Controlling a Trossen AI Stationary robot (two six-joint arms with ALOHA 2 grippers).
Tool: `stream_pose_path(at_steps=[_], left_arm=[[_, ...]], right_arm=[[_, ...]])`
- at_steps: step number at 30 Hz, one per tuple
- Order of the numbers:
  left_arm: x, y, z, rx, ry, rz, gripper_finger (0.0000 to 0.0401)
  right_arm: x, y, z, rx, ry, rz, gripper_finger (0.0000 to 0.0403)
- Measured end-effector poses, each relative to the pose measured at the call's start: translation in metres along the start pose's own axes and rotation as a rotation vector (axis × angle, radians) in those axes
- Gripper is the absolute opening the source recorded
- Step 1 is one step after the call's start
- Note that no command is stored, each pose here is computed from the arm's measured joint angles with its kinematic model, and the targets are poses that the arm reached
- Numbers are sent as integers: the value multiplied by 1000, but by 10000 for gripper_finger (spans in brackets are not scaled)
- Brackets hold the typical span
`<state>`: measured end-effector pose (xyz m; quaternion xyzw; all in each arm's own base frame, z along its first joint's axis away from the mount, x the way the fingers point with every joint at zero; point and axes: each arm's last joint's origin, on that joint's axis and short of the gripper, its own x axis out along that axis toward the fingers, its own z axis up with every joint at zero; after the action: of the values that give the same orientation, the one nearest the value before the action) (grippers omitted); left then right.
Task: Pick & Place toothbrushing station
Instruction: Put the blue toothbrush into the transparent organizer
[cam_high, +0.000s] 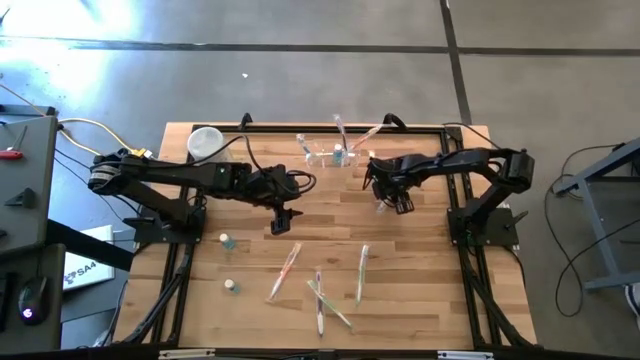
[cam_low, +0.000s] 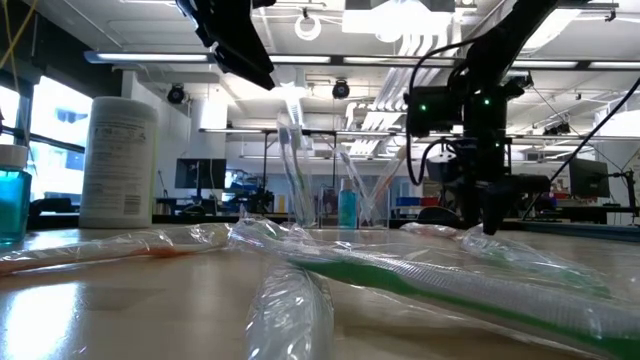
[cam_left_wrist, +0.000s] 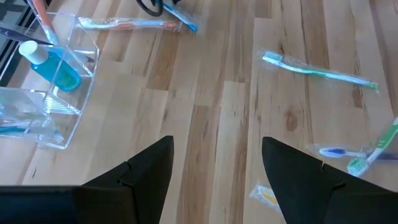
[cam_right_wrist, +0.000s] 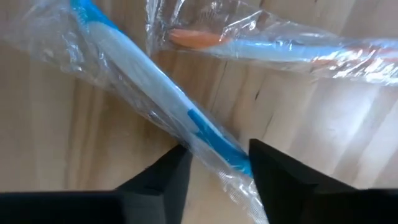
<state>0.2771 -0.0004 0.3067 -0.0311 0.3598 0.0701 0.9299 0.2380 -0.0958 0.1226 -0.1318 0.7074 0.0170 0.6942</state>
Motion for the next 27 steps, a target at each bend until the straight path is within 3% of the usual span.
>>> stream_pose_path(at_steps=[8,15,22,27], left_arm=[[0,0,0,0,0,0,242],[0,0,0,0,0,0,242],[3,0,-2,44,23,3,242],[9,-1,-3,128,41,2,242]], right_arm=[[1,1,-2,88,-3,59,25],[1,3,-2,118,9,42,29],[-9,16,-3,256,88,-70,25],[-26,36,-2,375,111,-31,14]])
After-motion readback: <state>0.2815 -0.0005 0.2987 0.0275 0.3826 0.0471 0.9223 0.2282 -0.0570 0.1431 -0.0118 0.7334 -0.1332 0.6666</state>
